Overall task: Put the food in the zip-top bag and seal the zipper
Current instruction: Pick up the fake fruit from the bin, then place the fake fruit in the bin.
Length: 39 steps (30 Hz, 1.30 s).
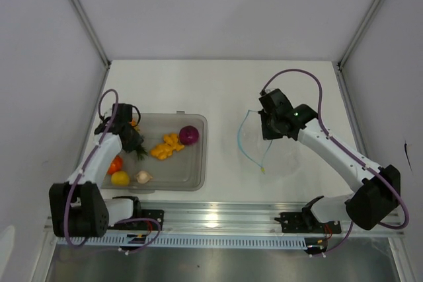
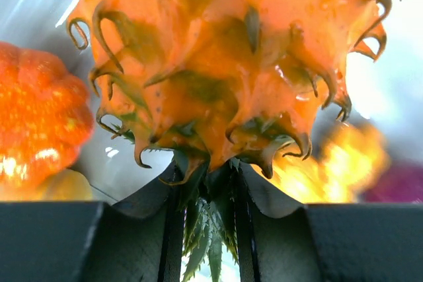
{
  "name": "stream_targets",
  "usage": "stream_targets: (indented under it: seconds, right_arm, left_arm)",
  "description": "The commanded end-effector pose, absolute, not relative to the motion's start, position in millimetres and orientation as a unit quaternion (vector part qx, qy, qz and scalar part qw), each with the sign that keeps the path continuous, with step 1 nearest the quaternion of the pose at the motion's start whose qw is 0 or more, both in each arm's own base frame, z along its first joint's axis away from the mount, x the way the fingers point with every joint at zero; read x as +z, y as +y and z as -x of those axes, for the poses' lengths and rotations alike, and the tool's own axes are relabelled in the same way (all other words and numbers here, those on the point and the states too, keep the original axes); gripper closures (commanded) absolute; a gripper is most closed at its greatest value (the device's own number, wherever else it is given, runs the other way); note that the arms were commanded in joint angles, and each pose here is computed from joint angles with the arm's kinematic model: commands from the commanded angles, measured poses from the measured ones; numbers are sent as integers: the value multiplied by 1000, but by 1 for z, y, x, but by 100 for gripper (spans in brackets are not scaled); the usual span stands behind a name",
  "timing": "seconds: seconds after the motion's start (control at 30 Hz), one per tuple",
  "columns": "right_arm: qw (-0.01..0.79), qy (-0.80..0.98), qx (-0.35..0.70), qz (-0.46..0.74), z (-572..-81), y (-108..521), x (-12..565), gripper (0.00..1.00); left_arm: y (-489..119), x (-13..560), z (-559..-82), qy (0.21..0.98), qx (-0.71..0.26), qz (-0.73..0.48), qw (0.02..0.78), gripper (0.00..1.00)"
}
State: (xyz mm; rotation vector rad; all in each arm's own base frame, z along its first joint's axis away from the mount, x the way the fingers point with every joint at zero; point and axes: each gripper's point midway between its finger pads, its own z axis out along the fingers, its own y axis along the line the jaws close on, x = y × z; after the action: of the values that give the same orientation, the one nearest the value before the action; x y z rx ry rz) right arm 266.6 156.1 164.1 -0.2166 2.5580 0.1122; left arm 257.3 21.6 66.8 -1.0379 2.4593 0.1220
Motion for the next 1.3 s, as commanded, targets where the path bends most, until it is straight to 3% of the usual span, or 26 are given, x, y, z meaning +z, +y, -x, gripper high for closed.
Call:
stream_targets:
  seconds: [0.0, 0.2, 0.33, 0.47, 0.6, 0.8, 1.0, 1.27]
  right_arm:
    - [296, 951, 45, 75, -267, 153, 178, 100]
    - [298, 951, 33, 81, -274, 153, 184, 100]
    - [297, 952, 11, 79, -283, 147, 183, 100]
    - [299, 950, -3, 89, -290, 145, 184, 100]
    - [300, 949, -17, 99, -290, 141, 183, 100]
    - [328, 939, -26, 105, -281, 146, 190, 100]
    - [345, 932, -6, 112, -269, 161, 190, 100]
    - [343, 931, 13, 121, -253, 173, 193, 100]
  left_arm:
    - [-7, 115, -262, 897, -34, 321, 303, 96]
    - [-66, 165, -240, 903, -146, 201, 351, 93]
    - [-126, 198, -218, 895, -273, 72, 346, 90]
    - [-193, 239, -171, 844, -422, -102, 315, 86]
    - [-225, 259, -136, 806, -491, -194, 267, 84]
    - [-255, 256, -109, 783, -549, -238, 172, 76]
    - [-280, 245, -104, 792, -549, -253, 85, 76]
    - [-310, 244, -110, 781, -561, -267, 62, 75]
